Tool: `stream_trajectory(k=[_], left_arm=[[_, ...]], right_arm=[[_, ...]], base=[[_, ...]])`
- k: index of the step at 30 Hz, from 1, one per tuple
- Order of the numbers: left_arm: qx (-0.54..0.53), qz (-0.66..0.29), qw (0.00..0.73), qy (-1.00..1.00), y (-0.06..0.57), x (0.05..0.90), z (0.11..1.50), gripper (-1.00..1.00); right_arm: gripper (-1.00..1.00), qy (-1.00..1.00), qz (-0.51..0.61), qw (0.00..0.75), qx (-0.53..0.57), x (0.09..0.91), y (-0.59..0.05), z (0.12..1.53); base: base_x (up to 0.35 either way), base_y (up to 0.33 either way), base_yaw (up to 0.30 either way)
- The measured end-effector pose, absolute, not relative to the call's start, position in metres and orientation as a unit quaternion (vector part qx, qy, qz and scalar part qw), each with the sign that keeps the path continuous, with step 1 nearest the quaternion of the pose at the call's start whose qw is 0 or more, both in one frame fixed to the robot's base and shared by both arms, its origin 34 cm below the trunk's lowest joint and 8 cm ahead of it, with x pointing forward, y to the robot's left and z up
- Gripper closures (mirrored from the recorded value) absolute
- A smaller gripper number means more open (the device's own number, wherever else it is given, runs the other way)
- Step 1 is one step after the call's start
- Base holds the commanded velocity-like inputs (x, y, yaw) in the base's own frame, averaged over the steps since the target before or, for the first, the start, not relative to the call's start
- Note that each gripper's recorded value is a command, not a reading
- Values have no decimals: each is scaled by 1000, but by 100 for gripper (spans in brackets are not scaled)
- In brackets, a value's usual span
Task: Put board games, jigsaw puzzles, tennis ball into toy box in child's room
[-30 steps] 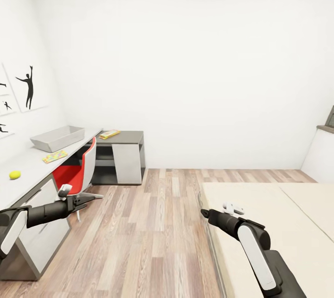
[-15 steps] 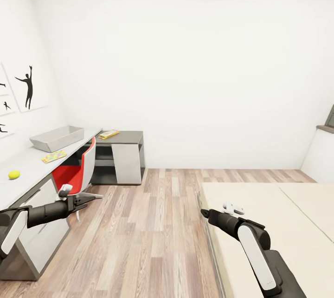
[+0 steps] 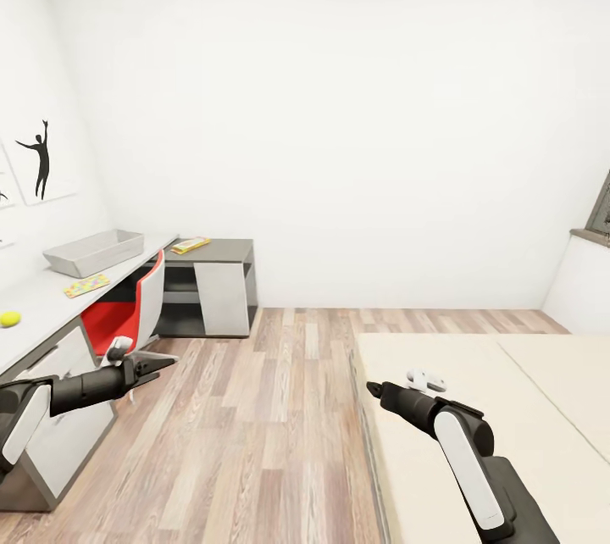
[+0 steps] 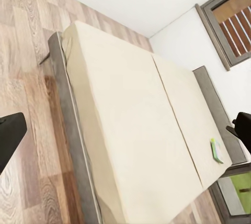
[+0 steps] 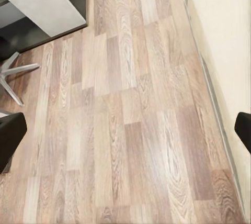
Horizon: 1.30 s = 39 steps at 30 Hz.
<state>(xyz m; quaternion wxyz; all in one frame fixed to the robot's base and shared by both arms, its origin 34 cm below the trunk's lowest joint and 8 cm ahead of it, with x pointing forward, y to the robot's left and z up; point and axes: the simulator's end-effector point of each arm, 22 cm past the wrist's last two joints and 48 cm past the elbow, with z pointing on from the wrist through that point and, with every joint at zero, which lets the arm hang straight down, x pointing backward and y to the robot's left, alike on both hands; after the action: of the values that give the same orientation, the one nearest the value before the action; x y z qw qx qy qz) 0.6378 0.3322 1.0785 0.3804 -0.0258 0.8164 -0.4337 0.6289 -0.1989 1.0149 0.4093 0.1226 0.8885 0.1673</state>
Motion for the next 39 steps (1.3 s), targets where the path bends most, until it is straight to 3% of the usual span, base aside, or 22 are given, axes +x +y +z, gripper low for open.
stream_trajectory(k=[39], left_arm=[[-26, -435, 380, 816, 331, 638, 1079, -100]], right_arm=[[-100, 889, 167, 409, 123, 629, -199, 1015]], base=[[0, -223, 0]])
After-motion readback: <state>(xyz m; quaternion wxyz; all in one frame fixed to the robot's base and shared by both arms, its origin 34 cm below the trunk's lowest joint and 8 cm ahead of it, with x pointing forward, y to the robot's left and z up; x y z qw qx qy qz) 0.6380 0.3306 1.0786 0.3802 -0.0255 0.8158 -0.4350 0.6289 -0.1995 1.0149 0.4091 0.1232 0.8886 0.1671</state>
